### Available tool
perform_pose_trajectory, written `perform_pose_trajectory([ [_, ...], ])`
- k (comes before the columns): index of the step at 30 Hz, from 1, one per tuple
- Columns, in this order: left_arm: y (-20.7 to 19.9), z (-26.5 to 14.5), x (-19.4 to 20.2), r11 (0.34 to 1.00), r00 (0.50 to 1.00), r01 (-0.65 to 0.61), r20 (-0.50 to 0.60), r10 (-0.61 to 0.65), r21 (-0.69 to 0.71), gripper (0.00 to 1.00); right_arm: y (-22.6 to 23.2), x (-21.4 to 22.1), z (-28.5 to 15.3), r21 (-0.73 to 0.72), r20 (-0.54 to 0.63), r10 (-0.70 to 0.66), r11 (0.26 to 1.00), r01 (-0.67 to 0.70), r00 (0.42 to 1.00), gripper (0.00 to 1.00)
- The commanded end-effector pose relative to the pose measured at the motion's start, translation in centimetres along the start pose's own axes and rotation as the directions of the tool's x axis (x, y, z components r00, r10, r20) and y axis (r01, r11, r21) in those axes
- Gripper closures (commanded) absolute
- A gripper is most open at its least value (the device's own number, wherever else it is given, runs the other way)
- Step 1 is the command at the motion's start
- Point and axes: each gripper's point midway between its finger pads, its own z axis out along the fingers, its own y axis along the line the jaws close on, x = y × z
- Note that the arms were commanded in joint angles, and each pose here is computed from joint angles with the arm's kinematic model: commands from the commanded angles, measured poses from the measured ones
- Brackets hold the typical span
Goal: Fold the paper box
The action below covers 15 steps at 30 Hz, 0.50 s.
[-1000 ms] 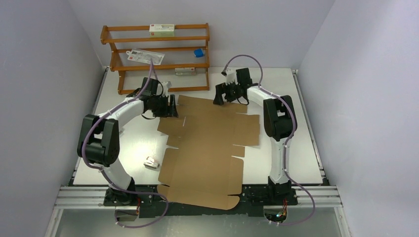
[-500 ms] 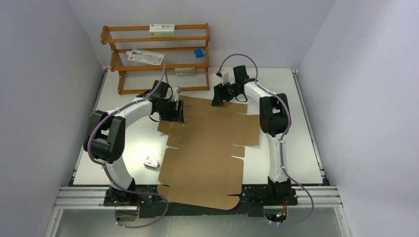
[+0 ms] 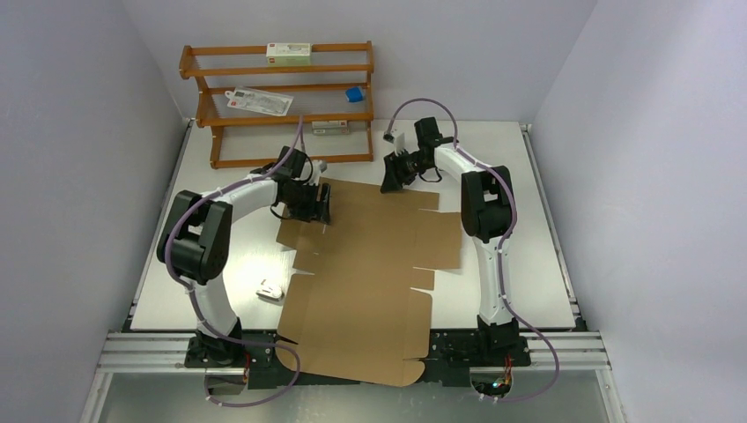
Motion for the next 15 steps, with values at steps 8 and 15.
perform_pose_trajectory([
  [8,-0.1,1.5,0.5,1.000,0.999,-0.009,-0.048,0.009,0.002,0.30,2.4,-1.5,-2.0,-0.080,0.014,-0.066,0.995,0.067,0.998,0.58],
  [15,-0.1,1.7,0.6,1.000,0.998,-0.014,-0.054,0.013,-0.007,0.30,3.4,-1.5,-2.2,-0.117,0.012,-0.073,0.990,0.074,0.997,0.67],
])
